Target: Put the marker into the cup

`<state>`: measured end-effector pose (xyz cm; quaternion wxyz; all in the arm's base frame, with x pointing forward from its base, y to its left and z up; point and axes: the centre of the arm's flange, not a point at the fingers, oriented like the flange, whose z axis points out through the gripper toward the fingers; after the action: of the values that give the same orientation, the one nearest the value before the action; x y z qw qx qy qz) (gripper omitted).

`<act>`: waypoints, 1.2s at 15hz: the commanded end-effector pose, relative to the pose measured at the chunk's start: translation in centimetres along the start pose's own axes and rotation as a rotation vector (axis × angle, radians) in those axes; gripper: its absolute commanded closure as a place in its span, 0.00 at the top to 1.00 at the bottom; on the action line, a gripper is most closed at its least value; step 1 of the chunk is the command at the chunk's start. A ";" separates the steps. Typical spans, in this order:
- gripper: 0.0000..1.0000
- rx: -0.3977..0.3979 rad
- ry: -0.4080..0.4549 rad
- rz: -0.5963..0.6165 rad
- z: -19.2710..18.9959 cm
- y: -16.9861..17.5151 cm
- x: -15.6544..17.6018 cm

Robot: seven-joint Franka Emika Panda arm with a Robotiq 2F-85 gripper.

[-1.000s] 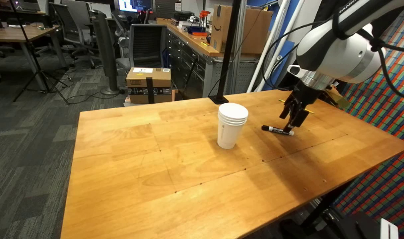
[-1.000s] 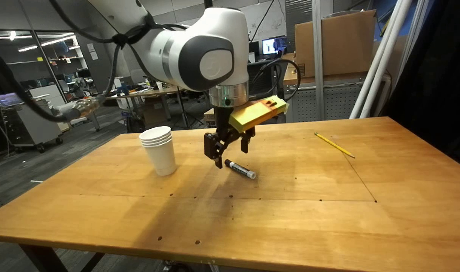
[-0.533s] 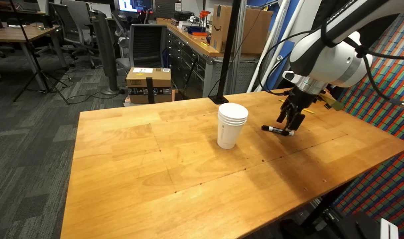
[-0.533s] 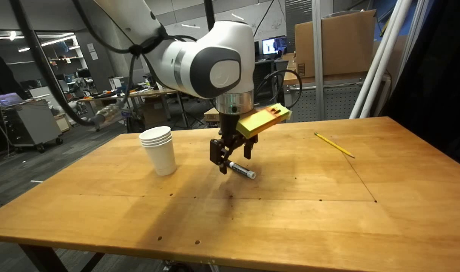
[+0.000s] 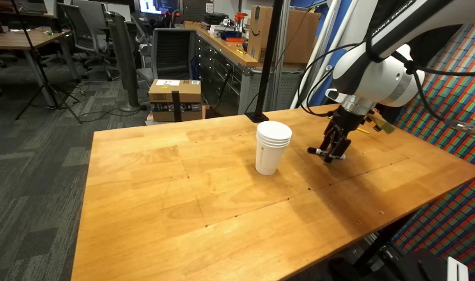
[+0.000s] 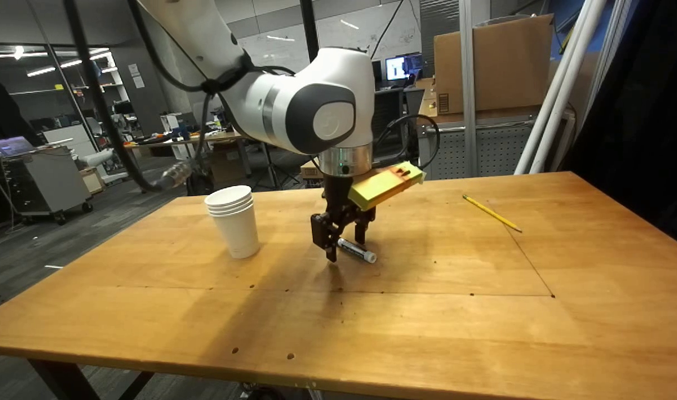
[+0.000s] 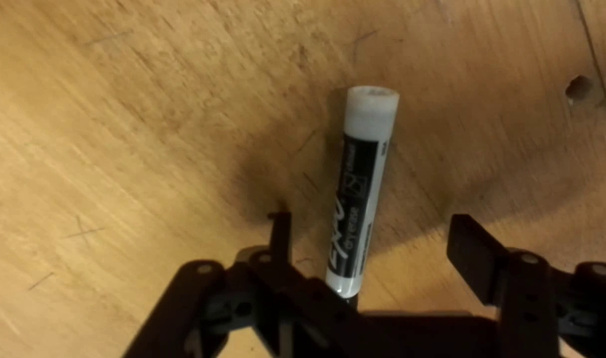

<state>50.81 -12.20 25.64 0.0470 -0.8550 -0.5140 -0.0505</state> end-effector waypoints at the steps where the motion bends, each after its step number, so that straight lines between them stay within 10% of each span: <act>1: 0.49 -0.025 -0.005 -0.001 -0.1 1.2 0.2; 7: 0.06 -0.053 -0.004 0.006 -0.6 1.2 0.0; 18: 0.08 -0.098 0.020 0.254 -4.8 -1.4 2.0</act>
<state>51.39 -12.20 27.29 0.0307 -0.9008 -0.4283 -0.0645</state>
